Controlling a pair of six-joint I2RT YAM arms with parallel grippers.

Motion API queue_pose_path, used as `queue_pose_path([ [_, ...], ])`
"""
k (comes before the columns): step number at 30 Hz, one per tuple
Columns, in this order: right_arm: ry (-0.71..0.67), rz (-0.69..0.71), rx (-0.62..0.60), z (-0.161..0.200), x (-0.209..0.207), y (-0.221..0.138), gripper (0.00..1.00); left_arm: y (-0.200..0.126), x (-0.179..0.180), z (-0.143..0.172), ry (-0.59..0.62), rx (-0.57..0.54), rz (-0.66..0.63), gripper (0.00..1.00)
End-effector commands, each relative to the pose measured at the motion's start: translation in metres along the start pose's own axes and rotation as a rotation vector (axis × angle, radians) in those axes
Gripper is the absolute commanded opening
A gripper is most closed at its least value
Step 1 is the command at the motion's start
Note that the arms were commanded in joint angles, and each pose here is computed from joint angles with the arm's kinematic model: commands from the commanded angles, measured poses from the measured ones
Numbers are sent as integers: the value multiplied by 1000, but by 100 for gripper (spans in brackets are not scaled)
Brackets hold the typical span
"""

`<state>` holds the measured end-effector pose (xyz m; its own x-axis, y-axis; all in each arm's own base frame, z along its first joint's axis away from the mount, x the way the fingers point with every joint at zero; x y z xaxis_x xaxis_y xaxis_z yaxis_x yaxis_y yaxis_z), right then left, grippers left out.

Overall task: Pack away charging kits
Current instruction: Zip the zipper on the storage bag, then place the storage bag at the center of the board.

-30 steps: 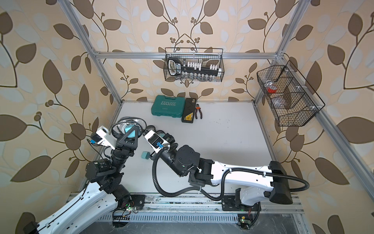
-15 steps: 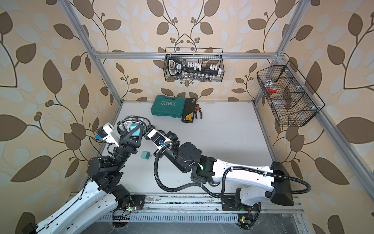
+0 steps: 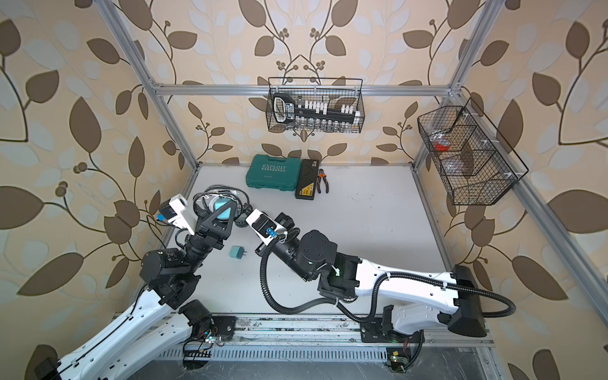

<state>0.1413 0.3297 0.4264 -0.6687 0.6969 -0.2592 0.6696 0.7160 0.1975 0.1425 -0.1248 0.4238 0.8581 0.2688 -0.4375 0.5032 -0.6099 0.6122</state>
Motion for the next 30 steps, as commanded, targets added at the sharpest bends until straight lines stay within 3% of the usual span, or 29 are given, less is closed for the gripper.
queue_pose_path([
  [1, 123, 92, -24, -15, -36, -22, 16, 10, -25, -12, 64, 49, 115, 0],
  [4, 213, 134, 14, 1, -61, -45, 39, 18, -12, 9, 45, 174, 104, 0],
  [7, 301, 265, 134, 33, -95, -61, 58, 20, 16, 43, -8, 315, 25, 0],
  [11, 446, 433, 290, 96, -131, -83, 72, 15, 63, 97, -147, 483, -122, 0],
  [16, 597, 567, 451, 167, -156, -100, 80, 10, 127, 172, -341, 779, -375, 0],
  [20, 686, 618, 540, 209, -170, -105, 83, 10, 168, 237, -495, 978, -407, 0],
  [30, 756, 660, 654, 260, -165, -109, 84, 14, 217, 340, -659, 1222, -463, 0],
])
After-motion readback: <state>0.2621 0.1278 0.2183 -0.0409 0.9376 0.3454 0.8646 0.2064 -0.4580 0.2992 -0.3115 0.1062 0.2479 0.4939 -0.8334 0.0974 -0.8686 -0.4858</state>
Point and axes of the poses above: each gripper's point midway between its finger pads, its own y axis out along the fingers, its own x axis along the line the jaws close on, z = x × y, the point moved 7 cm from there along -y, back along the fingers, and after that the axes turned 4 degrees about -y, right-handed, at the moved point
